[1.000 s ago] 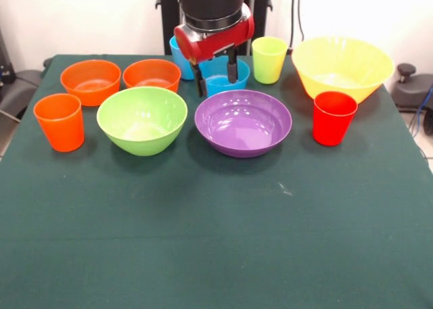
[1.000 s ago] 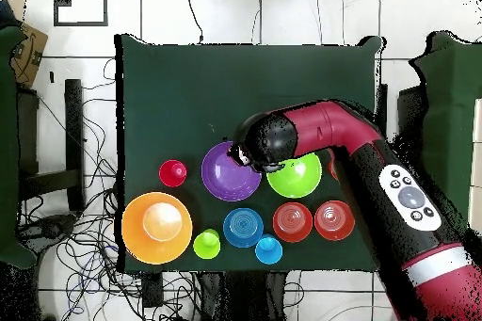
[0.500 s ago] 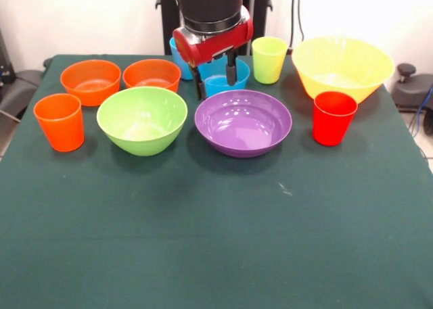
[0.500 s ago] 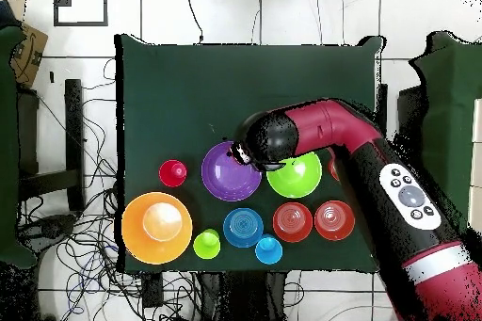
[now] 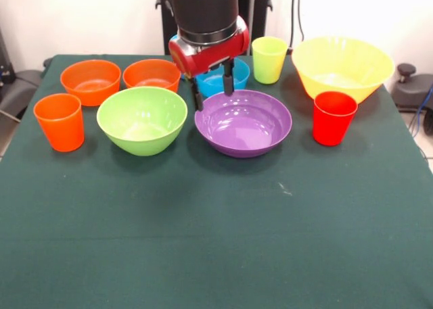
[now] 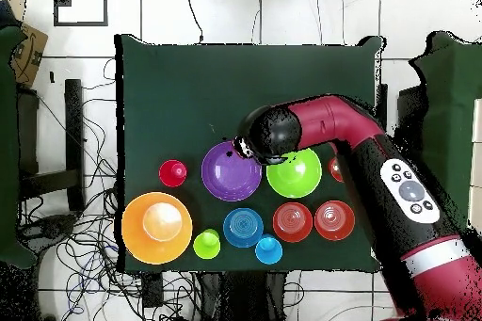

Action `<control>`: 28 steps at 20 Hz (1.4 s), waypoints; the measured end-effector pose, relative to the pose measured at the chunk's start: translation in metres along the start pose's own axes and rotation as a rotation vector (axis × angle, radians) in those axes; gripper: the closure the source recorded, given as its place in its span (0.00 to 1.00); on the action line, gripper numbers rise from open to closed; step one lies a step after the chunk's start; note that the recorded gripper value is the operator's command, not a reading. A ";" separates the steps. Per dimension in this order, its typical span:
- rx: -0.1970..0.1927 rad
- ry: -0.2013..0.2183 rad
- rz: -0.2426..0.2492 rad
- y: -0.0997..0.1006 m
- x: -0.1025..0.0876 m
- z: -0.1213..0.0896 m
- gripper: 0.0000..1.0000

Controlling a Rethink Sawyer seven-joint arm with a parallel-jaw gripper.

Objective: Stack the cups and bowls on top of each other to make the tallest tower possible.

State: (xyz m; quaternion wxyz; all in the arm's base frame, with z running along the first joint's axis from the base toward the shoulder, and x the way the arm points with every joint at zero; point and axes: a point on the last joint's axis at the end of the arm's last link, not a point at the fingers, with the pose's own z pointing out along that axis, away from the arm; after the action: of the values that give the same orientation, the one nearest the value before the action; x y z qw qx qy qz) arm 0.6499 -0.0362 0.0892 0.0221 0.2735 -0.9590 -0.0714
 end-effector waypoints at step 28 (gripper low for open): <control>0.072 0.053 -0.178 0.029 -0.018 0.070 0.00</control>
State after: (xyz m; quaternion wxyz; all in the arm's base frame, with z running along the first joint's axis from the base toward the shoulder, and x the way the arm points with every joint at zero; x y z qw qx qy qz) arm 0.6439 0.0064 0.0243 0.0309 0.3603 -0.9318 -0.0311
